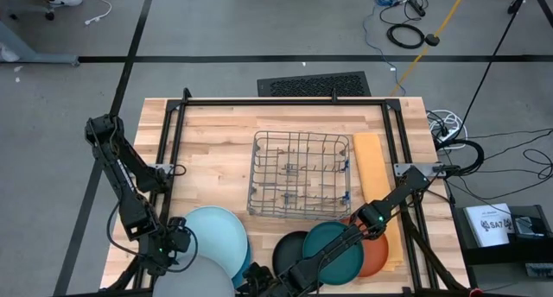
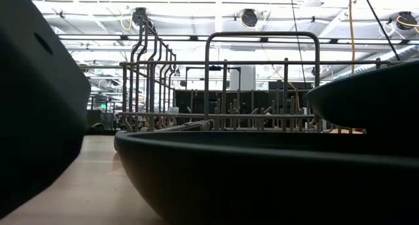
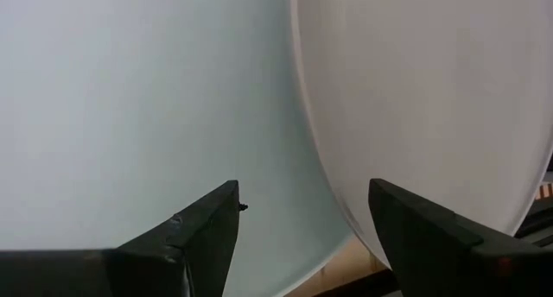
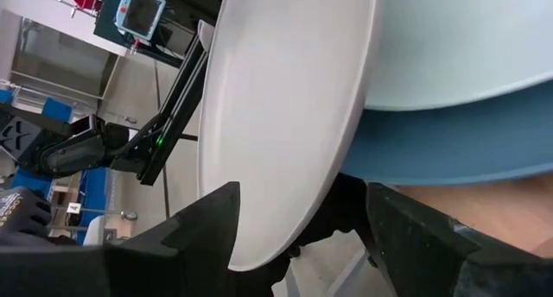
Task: Sort dishes
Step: Put the gray plate into the dish rack
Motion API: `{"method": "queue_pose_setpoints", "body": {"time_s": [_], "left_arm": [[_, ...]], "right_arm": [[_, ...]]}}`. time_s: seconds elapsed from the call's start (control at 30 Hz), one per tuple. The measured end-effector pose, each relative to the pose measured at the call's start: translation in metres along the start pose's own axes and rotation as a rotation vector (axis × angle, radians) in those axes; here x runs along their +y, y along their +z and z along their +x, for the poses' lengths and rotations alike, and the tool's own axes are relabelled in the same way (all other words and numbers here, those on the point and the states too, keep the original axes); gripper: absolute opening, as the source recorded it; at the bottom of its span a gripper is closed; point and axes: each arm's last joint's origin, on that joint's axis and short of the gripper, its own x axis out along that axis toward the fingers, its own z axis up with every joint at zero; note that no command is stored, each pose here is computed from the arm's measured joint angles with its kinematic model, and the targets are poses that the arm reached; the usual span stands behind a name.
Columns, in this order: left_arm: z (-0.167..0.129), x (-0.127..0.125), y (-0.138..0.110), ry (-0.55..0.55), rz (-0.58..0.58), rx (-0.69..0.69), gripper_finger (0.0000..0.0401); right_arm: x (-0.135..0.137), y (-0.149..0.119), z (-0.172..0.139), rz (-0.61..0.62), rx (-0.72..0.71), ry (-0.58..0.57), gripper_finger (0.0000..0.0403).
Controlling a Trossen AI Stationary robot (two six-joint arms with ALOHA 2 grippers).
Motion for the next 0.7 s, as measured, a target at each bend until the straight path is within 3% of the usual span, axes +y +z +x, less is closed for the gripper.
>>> {"method": "queue_pose_setpoints", "body": {"time_s": [0.3,0.4,0.5,0.63,0.7], "left_arm": [[0.0,0.002,0.002,0.038,-0.01,-0.046,0.0256],[0.002,0.005,0.006,0.068,-0.023,-0.063,0.0245],[0.006,0.01,0.011,0.111,-0.032,-0.083,0.0201],[0.012,0.012,0.014,0.13,-0.038,-0.076,0.0099],[0.015,0.011,0.015,0.132,-0.035,-0.07,0.0042]], "right_arm": [[-0.004,0.015,0.006,0.015,-0.022,-0.011,0.0246],[-0.008,0.026,0.01,0.024,-0.019,-0.017,0.022],[-0.012,0.036,0.014,0.021,-0.016,-0.034,0.0152],[-0.017,0.042,0.017,-0.013,0.001,-0.062,0.0033],[-0.022,0.044,0.019,-0.01,0.007,-0.087,0.0019]]}}
